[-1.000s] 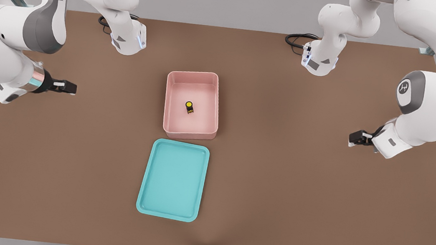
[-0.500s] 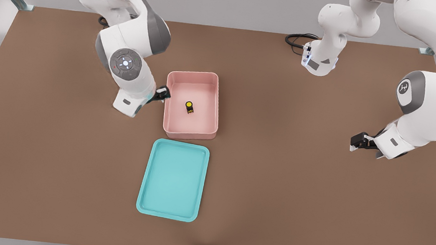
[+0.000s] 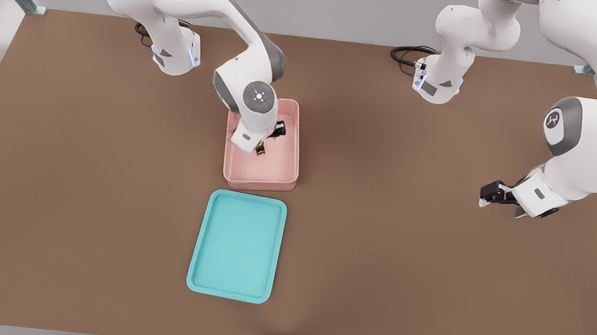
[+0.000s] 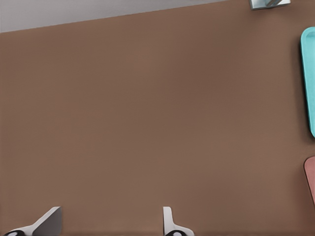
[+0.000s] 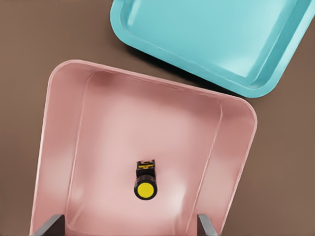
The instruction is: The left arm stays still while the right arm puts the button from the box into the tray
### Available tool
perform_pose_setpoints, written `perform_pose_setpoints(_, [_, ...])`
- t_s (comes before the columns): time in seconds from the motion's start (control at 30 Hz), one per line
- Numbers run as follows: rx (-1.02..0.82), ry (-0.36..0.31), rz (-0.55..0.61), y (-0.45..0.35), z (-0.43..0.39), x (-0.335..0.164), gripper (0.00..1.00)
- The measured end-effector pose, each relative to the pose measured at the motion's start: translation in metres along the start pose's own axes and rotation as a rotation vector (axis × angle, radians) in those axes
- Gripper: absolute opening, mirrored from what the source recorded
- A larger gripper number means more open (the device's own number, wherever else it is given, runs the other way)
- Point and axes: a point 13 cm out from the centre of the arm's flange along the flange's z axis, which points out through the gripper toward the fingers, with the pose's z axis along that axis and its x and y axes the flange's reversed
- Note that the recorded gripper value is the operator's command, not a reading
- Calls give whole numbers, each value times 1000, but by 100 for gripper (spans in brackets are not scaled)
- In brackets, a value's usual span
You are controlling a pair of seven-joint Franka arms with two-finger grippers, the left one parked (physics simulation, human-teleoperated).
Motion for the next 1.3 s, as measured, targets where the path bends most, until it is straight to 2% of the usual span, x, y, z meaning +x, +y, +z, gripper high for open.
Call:
perform_pose_setpoints(0.2, [-32,-15,98,0,49,-12,100])
perform_pose_setpoints(0.5, [-52,-37,184,0,87,-6,100])
perform_pose_setpoints(1.3, [-49,-20,251,-2,154,35,100])
